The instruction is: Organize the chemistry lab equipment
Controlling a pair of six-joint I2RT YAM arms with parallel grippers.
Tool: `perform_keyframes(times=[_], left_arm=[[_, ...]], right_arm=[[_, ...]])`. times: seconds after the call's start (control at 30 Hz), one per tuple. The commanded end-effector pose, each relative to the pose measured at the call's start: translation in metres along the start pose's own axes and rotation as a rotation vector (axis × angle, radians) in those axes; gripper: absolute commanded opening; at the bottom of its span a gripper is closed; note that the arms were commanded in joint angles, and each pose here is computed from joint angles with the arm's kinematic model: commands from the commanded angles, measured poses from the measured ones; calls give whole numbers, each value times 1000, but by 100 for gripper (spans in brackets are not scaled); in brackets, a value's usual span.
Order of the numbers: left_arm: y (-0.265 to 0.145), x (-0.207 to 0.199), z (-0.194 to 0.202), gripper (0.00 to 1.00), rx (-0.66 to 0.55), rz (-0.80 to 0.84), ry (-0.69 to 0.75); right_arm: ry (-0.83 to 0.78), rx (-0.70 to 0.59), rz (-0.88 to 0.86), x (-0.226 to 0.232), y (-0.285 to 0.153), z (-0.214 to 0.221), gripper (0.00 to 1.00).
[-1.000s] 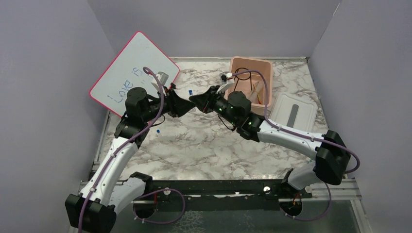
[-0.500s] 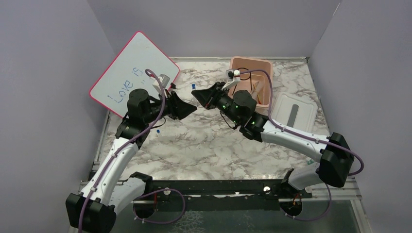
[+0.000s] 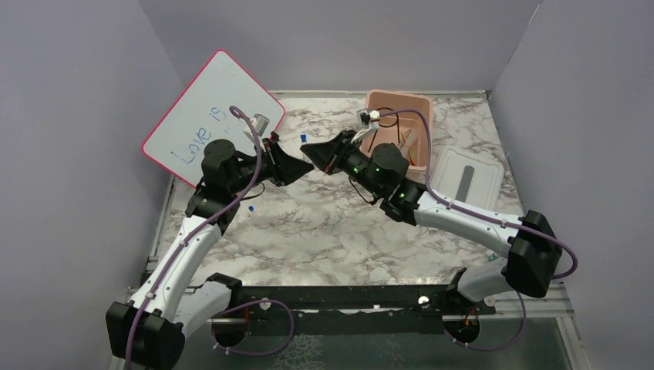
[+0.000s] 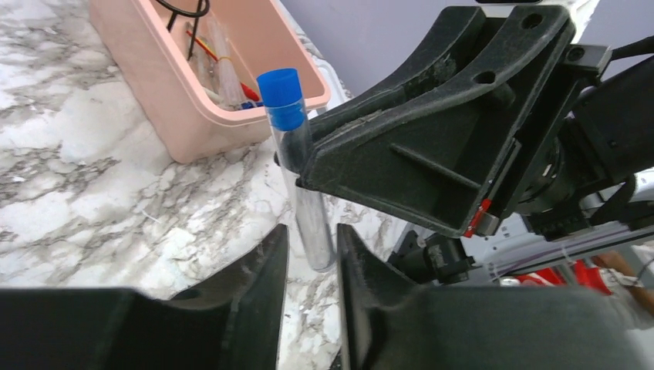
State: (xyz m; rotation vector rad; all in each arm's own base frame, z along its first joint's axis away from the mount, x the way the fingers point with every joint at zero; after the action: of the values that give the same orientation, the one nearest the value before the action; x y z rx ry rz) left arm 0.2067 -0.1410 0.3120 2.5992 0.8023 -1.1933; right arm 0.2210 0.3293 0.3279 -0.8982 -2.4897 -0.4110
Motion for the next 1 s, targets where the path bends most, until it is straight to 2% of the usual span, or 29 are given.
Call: perform_keyframes(times=[0.0, 0.1, 0.17, 0.23, 0.3, 0.43, 0.67, 0.83, 0.97], left_arm=[[2, 1, 0, 21, -1, 31, 11], [1, 1, -1, 7, -4, 27, 37], [0, 1, -2, 0, -13, 20, 77], [-1, 1, -5, 0, -24, 11, 147], [-3, 1, -9, 0, -33, -9, 217], [-7, -1, -16, 0, -41, -23, 351], [-18, -6, -13, 0, -12, -13, 491], [-22, -9, -10, 0, -3, 20, 526], [-24, -10, -9, 0, -11, 17, 538]], right_arm=[[11, -30, -86, 13, -5, -10, 15], [4, -16, -90, 14, -6, -10, 17], [-6, 6, -82, 14, -6, -9, 22], [-21, 29, -59, 13, -6, -11, 33], [-42, 71, -33, 12, -6, -14, 39], [-76, 199, 46, 12, -2, -20, 43], [-178, 287, 84, 13, 3, -33, 51], [-202, 334, 32, 20, 7, -35, 50], [-212, 355, 17, 21, 8, -35, 38]])
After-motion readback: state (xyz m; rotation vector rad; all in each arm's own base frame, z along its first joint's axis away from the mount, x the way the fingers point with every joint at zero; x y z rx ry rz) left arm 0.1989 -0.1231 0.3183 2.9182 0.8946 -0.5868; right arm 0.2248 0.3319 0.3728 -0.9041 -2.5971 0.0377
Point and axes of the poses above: each gripper's point midway between its finger pads, its own y axis out along the fingers, its own x axis along the line the jaws close on, z = x × y, the point moved 9 cm from there along -y, back along the fingers, and after that the axes turned 10 degrees about -y, right-handed, at the moved point
